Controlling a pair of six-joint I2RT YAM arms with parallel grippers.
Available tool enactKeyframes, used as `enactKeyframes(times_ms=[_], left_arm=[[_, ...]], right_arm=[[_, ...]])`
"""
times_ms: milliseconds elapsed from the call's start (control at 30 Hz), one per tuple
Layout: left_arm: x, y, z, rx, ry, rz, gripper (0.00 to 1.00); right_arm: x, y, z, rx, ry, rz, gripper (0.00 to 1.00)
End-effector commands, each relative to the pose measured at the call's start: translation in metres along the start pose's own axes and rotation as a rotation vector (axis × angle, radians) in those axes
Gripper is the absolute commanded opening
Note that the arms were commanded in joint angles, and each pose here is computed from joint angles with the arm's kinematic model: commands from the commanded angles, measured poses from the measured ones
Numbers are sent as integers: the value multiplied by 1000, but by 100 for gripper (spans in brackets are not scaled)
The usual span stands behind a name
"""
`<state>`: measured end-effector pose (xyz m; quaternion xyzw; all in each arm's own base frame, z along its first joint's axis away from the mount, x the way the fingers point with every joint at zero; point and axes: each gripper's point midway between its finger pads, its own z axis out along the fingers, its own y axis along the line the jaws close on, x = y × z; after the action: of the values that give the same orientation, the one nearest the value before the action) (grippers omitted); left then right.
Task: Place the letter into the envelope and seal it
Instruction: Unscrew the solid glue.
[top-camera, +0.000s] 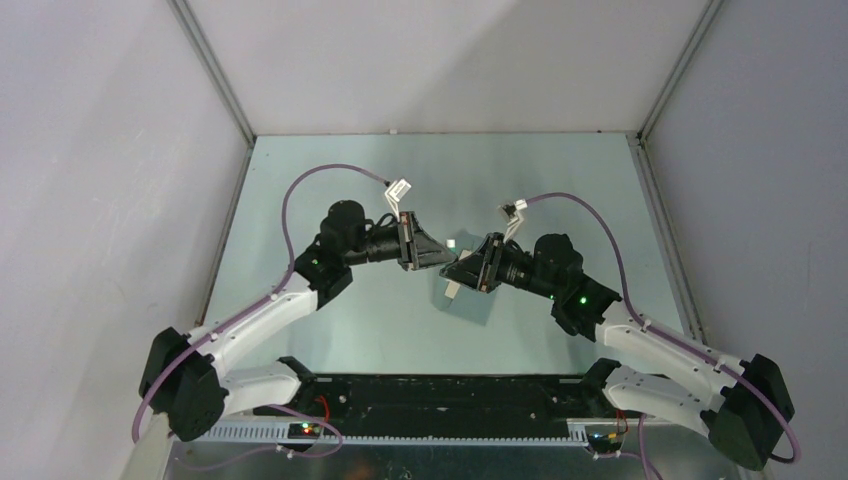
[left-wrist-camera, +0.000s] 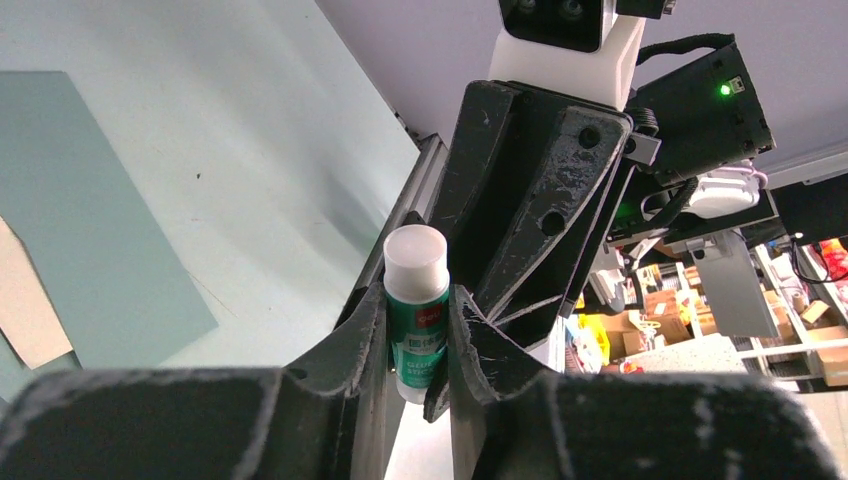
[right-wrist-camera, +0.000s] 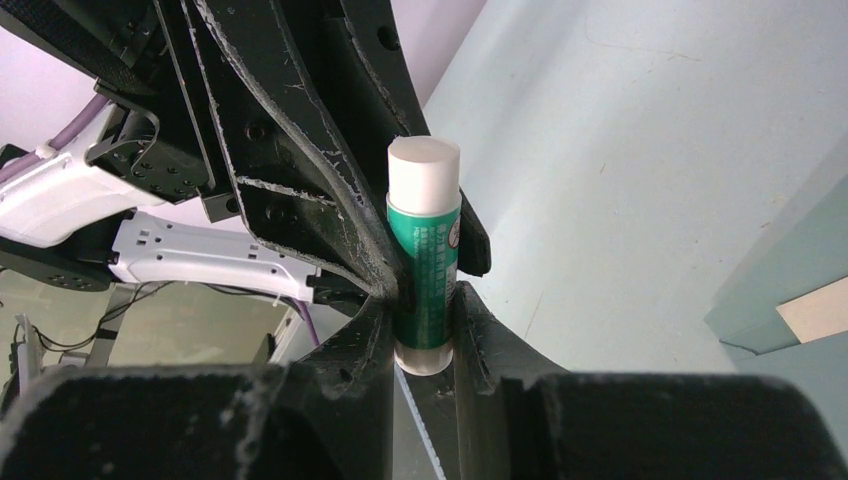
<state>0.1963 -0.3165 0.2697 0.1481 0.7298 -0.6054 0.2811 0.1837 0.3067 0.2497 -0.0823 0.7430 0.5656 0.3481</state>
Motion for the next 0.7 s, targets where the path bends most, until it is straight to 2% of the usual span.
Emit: enactKeyframes(times_ms=[0, 467, 500, 567, 600, 667], left_arm=[[-10, -22, -2, 64, -16, 54, 0], [-26, -26, -12, 29, -85, 88, 0], [-26, -26, -12, 27, -88, 87, 0], [-29, -25, -13, 21, -99, 87, 0], [-30, -24, -13, 17, -102, 83, 0], [-34, -23, -15, 7, -119, 80, 0]], right_arm=[[-13, 4, -2, -8, -51, -7, 0], [-11, 1, -4, 10, -43, -5, 0], [-11, 0, -4, 10, -39, -3, 2], [-9, 0, -4, 10, -31, 1, 26], [-9, 0, -4, 9, -31, 1, 43], [-8, -1, -6, 15, -27, 3, 59]])
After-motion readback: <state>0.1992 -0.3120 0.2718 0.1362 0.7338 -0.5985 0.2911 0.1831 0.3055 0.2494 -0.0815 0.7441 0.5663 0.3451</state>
